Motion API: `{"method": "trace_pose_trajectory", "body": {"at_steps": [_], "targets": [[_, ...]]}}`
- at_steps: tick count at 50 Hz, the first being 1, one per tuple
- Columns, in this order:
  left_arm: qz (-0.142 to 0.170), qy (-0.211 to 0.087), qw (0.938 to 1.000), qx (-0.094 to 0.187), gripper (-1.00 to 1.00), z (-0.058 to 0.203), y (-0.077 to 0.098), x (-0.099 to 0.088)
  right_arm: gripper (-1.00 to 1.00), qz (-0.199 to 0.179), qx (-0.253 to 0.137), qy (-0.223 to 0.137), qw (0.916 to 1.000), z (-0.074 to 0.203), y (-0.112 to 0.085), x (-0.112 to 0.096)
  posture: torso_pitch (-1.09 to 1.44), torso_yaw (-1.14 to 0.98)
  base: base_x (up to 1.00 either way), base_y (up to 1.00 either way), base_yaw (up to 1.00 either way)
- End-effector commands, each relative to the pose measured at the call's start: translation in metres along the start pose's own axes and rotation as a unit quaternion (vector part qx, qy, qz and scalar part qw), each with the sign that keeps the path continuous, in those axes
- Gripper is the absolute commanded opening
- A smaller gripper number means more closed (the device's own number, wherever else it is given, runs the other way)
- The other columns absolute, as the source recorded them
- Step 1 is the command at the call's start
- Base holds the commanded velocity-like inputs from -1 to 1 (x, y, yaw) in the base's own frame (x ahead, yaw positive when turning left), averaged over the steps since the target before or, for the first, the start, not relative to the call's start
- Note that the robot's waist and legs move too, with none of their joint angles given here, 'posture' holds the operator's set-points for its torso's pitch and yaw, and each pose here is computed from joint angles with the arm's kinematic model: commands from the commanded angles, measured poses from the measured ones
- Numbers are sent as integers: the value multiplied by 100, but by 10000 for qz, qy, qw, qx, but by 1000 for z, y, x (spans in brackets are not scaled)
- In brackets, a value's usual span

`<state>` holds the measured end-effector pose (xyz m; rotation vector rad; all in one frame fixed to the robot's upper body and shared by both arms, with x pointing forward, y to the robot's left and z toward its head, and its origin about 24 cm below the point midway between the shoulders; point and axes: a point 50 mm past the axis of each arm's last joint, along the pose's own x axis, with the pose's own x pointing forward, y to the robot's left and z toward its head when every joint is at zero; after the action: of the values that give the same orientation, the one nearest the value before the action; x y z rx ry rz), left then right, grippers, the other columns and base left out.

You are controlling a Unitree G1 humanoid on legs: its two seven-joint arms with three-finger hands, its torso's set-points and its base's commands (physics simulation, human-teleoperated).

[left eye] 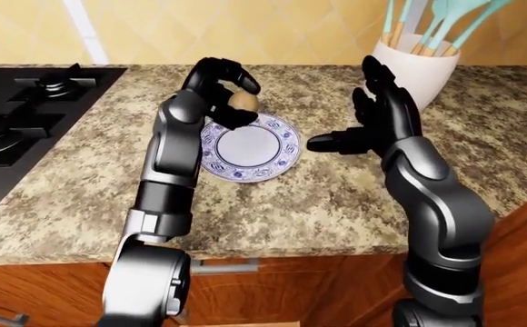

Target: Place the potato on the rack of the oven.

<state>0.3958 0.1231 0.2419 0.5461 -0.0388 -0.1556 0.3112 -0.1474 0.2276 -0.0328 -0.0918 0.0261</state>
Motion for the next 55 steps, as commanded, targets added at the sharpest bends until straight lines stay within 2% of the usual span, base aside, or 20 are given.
{"method": "trace_pose_trajectory", "body": {"at_steps": [1, 2, 11, 32, 55], "targets": [[205, -456, 9987, 46, -33, 25, 13, -5, 100, -88, -71, -353, 9993, 18, -2, -1, 0, 0, 0, 0, 0], [247, -452, 9987, 19, -29, 24, 15, -4, 100, -138, -89, -314, 9994, 18, -3, 0, 0, 0, 0, 0, 0], [288, -438, 9986, -29, -33, 22, 17, -5, 100, -169, -48, -307, 9994, 17, -4, -2, 0, 0, 0, 0, 0], [364, -456, 9983, -58, -26, 24, 20, -4, 100, -149, 39, -281, 9995, 13, -2, -4, 0, 0, -6, 0, 0], [359, -448, 9983, -81, -33, 22, 19, -4, 100, -124, 34, -263, 9996, 12, 0, -3, 0, 0, -16, 1, 0]]}}
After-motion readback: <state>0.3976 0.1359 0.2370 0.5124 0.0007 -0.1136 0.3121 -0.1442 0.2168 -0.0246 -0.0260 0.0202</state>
